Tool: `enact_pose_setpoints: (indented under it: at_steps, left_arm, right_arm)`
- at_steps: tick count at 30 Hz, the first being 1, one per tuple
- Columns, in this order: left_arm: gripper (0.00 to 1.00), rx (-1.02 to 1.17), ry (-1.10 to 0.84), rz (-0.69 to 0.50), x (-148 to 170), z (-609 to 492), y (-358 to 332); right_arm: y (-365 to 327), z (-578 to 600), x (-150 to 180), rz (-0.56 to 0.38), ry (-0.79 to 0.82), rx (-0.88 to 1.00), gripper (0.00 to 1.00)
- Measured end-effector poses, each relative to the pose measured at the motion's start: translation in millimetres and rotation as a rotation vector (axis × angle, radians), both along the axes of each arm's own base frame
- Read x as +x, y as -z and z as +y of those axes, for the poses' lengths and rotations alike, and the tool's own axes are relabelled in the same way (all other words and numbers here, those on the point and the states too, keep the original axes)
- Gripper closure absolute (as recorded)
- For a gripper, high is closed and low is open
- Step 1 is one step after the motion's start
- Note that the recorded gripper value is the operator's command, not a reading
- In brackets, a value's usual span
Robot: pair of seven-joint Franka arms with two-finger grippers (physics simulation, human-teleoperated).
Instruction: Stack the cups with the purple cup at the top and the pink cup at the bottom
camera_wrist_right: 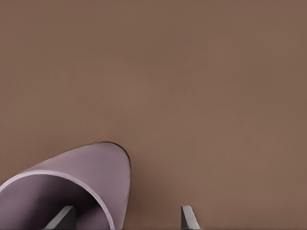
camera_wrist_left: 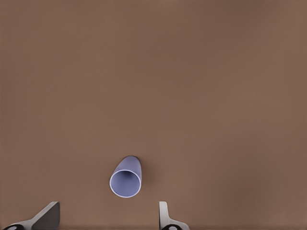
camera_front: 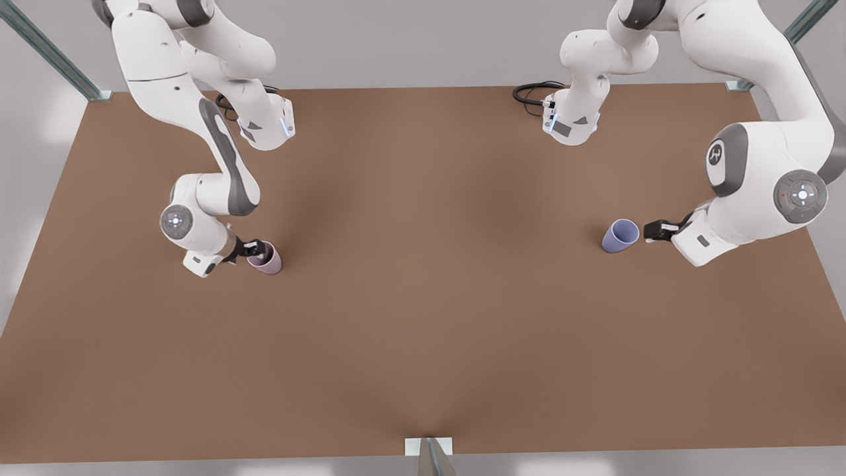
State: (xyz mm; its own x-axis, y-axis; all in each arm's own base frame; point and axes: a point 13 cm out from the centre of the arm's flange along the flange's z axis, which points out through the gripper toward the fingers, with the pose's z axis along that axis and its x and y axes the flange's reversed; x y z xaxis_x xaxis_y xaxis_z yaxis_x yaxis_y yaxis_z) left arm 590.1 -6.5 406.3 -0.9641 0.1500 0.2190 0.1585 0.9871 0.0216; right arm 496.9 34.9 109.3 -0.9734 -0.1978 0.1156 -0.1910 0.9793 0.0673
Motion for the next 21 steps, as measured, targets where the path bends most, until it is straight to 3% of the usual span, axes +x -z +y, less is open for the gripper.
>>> enact_pose_setpoints:
  at_steps: [2, 7, 11, 15, 17, 19, 20, 21]
  left_arm:
    - [0.0, 0.0, -0.001, 0.002, -1, 1, 2]
    - [0.0, -0.001, -0.001, -0.002, -3, 2, 10]
    - [0.0, -0.001, -0.001, -0.01, 0, 2, 11]
    - [0.0, -0.001, -0.002, -0.014, 0, 3, 10]
    - [0.0, -0.001, -0.002, -0.015, 0, 3, 10]
    - [0.0, -0.001, -0.002, -0.015, 0, 3, 10]
    - [0.0, -0.001, -0.002, -0.015, 0, 3, 10]
    - [0.0, -0.001, -0.002, -0.015, 0, 3, 10]
  right_arm:
    - [6, 1, 1, 0.003, -0.008, 0.001, 0.25]
    - [11, 9, 0, 0.001, -0.032, 0.002, 0.25]
    - [18, 14, 0, 0.003, -0.05, 0.002, 0.35]
    - [19, 14, 0, 0.002, -0.054, 0.003, 0.49]
    - [20, 14, 0, 0.002, -0.057, 0.005, 0.63]
    - [20, 14, 1, 0.001, -0.06, 0.005, 0.68]
    - [20, 14, 1, 0.001, -0.061, 0.005, 0.79]
    - [20, 14, 1, 0.0, -0.062, 0.006, 0.79]
